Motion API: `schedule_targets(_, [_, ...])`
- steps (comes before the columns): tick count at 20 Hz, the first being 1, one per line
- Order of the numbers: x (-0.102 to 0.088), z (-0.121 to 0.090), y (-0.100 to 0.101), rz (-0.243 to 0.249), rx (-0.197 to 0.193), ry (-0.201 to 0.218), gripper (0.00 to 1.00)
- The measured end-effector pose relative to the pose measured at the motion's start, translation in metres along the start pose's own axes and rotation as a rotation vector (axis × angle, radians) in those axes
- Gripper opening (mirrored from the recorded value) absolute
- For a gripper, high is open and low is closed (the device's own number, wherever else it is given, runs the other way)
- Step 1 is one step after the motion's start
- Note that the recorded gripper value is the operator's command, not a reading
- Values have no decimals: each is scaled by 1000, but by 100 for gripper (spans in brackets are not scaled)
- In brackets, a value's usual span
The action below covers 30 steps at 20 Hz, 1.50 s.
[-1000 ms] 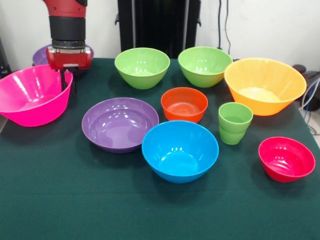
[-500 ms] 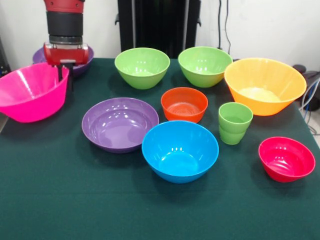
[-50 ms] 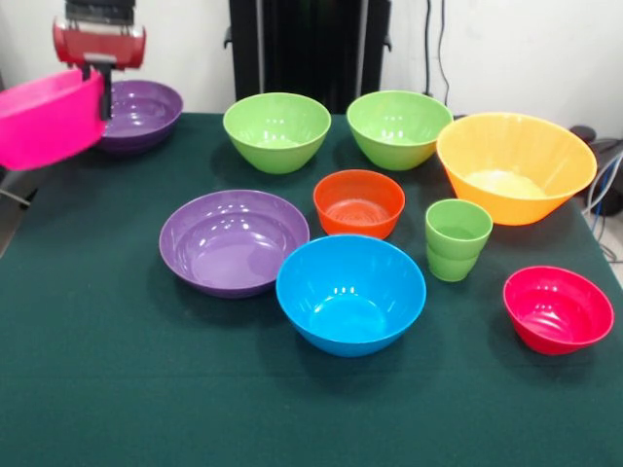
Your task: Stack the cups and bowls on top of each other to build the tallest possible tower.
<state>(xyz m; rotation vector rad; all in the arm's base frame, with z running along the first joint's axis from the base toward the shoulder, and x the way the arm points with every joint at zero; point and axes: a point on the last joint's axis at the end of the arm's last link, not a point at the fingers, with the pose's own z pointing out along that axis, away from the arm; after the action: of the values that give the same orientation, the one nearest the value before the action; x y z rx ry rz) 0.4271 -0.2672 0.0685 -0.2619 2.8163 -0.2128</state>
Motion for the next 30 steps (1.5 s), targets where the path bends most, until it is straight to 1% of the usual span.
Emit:
schedule_targets(2, [-3, -10, -2, 10, 8, 3, 0])
schedule_targets(4, [-9, -30, -5, 27, 23, 9, 0])
schedule_targets(7, [-16, -43, -6, 32, 33, 7, 0])
schedule_targets(9, [-24, -56, -6, 31, 41, -4, 0])
schedule_targets(11, [-28, -62, -5, 26, 45, -12, 0])
schedule_targets(12, [-32, -67, -4, 12, 51, -22, 0])
schedule_targets(15, [-34, -70, -2, 2, 53, -26, 0])
schedule_targets(17, [-33, -72, 3, -7, 48, -24, 0])
schedule_targets(21, [-29, -68, 13, -19, 23, -20, 0])
schedule_targets(22, [-26, -62, 23, -18, -15, -19, 0])
schedule_targets(25, [-20, -53, 36, -10, -70, -19, 0])
schedule_targets(26, [-12, -43, 54, 4, -145, -16, 0])
schedule_targets(28, [-7, -35, 67, 17, -198, -13, 0])
schedule_targets(29, [-5, -33, 71, 22, -214, -12, 0])
schedule_targets(30, [0, -24, 85, 42, -271, -9, 0])
